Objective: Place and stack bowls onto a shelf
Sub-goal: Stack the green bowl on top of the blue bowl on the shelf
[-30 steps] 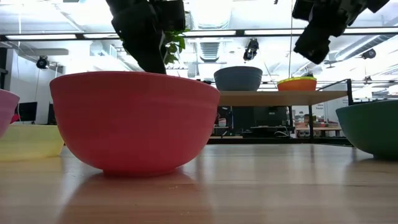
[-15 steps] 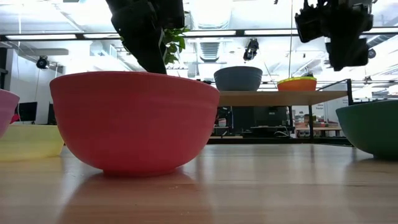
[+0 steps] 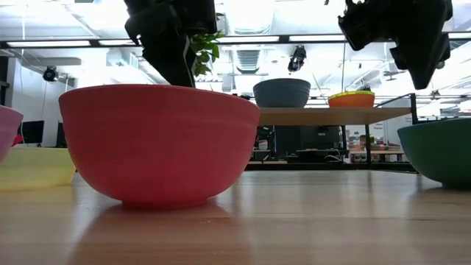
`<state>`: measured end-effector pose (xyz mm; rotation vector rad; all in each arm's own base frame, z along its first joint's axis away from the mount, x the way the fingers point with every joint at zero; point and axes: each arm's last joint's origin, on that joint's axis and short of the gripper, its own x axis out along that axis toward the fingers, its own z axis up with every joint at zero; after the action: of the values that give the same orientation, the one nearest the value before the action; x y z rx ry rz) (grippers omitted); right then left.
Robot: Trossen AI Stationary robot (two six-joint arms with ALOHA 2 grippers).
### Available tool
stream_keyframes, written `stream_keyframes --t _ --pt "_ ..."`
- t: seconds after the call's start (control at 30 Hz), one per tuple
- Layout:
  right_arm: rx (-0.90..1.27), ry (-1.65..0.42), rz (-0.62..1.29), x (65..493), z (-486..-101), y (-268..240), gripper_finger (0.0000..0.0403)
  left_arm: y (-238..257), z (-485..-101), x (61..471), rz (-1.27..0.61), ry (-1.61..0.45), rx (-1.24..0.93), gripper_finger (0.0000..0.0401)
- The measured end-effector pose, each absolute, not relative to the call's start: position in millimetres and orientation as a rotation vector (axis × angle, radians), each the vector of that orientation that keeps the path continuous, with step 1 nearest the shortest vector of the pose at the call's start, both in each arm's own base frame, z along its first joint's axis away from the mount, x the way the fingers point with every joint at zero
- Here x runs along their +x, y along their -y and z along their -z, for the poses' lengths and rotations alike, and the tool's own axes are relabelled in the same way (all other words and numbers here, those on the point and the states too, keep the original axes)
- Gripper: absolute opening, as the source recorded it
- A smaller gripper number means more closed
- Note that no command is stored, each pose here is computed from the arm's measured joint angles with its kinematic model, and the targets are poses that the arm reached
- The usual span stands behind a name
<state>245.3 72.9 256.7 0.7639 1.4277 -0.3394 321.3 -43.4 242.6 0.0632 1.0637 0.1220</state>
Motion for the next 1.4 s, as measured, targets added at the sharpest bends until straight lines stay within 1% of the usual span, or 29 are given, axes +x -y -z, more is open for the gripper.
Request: stream_keyframes --t 0.17,0.23,0.33,0.43,0.6,0.73,0.9,1.07,1.27,1.4 --pt "0.713 -1.500 0.420 258 -242 -87 0.0155 43 -242 320 -0.120 -1.081 0.072 0.0219" --pt "0.701 -1.528 0.446 261 -236 -91 0.0171 43 -244 318 -0.125 -1.080 0.087 0.0219" --pt "0.688 -1.537 0.481 265 -230 -98 0.0182 43 -248 315 -0.138 -1.069 0.123 0.0219" --pt "0.665 -1.527 0.529 266 -224 -103 0.0181 44 -255 312 -0.148 -1.042 0.147 0.0219" --pt "0.623 -1.516 0.601 267 -213 -111 0.0163 47 -270 303 -0.184 -0.976 0.175 0.0219" --pt "0.598 -1.532 0.620 270 -204 -114 0.0135 51 -285 293 -0.218 -0.885 0.199 0.0219" --pt "0.565 -1.563 0.633 274 -192 -115 0.0080 52 -298 274 -0.290 -0.719 0.202 0.0219" --pt "0.561 -1.566 0.623 273 -193 -115 0.0018 46 -308 252 -0.340 -0.557 0.159 0.0219" --pt "0.579 -1.535 0.572 276 -208 -117 0.0010 39 -315 227 -0.350 -0.404 0.097 0.0219" --pt "0.543 -1.520 0.390 283 -232 -121 0.0009 36 -318 213 -0.348 -0.319 0.059 0.0219"
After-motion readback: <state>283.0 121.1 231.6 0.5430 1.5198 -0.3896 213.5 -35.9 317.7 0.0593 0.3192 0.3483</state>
